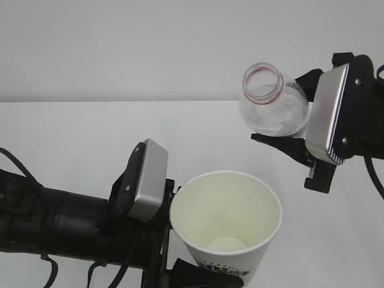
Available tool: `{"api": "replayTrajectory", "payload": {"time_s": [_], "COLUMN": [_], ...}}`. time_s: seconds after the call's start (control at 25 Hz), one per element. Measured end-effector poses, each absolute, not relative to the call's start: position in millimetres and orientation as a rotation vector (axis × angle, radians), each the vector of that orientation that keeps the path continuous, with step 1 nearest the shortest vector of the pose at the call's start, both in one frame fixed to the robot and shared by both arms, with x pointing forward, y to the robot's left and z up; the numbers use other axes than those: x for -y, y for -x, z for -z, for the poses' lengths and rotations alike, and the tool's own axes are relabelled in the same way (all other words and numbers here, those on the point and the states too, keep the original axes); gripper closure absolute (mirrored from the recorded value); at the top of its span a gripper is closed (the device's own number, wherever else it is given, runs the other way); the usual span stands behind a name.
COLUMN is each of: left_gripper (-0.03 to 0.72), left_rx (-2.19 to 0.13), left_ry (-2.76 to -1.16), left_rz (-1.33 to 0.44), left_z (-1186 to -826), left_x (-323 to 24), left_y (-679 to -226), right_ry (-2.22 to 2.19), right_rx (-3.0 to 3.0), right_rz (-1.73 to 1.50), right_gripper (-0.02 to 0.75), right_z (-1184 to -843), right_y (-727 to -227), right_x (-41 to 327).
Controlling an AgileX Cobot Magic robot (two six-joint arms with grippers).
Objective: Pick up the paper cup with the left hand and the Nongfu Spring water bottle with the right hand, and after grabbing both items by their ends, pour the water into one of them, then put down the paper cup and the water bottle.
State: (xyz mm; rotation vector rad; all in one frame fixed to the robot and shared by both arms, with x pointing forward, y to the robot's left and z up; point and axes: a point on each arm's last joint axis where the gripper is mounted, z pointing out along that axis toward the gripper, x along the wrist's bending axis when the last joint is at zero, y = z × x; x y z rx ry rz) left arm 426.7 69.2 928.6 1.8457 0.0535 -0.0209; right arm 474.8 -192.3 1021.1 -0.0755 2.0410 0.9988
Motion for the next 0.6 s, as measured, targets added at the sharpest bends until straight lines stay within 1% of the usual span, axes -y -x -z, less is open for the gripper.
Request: {"api": "replayTrajectory", "payload": {"time_s": [0.6], "left_gripper": [0.151], "left_rx": [-0.034], "left_ry": [-1.854], "left_rz": [0.028], "left_z": [-928.0], "left_x": [-69.3], "left_y": [-425.3], "right_ry": [0.226], "right_rx": [-2.010], "right_rz": [-0.880], "right_gripper": [0.262], "right_z": [-1020.1], "right_y": [-475.5], "right_x": [193.5]}}
